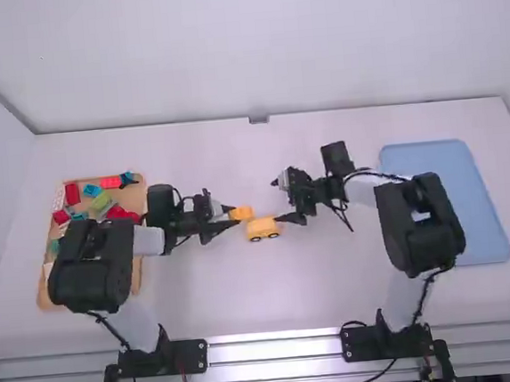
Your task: Assemble lego blocks to make yellow taxi
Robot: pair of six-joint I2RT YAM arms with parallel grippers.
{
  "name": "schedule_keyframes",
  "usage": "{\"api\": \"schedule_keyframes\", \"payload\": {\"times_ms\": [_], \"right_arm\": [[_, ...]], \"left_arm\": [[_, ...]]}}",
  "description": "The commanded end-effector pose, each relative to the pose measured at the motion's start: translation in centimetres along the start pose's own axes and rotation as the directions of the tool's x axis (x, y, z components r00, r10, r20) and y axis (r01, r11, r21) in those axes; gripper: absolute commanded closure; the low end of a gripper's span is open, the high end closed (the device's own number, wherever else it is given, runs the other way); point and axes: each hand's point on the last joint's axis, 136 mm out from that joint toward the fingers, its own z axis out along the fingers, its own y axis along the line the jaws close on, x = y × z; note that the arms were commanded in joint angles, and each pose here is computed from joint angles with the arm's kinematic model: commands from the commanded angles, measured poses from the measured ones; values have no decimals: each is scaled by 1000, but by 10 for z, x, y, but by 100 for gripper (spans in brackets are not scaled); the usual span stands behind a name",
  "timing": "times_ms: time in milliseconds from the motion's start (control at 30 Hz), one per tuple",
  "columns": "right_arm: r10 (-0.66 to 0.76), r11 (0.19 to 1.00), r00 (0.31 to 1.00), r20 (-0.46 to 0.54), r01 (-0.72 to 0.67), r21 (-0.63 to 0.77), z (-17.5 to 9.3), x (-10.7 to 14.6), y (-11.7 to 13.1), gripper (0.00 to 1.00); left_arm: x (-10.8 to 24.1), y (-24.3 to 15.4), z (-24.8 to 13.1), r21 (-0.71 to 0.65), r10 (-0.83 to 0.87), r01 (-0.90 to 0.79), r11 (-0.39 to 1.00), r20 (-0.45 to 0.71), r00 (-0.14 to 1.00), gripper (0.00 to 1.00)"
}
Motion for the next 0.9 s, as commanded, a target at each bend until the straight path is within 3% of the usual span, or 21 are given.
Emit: {"api": "schedule_keyframes", "payload": {"times_ms": [0, 567, 867], "right_arm": [[134, 991, 991, 28, -133, -31, 13, 12, 14, 2], [99, 992, 994, 50, -94, -86, 29, 25, 61, 1], [60, 997, 997, 52, -57, -54, 39, 41, 50, 2]], "left_arm": [[-9, 5, 2, 2, -23, 23, 1000, 6, 1000, 92], [-7, 1, 3, 12, -70, 70, 997, -2, 998, 95], [-8, -3, 7, 31, -76, 76, 997, -5, 997, 95]]}}
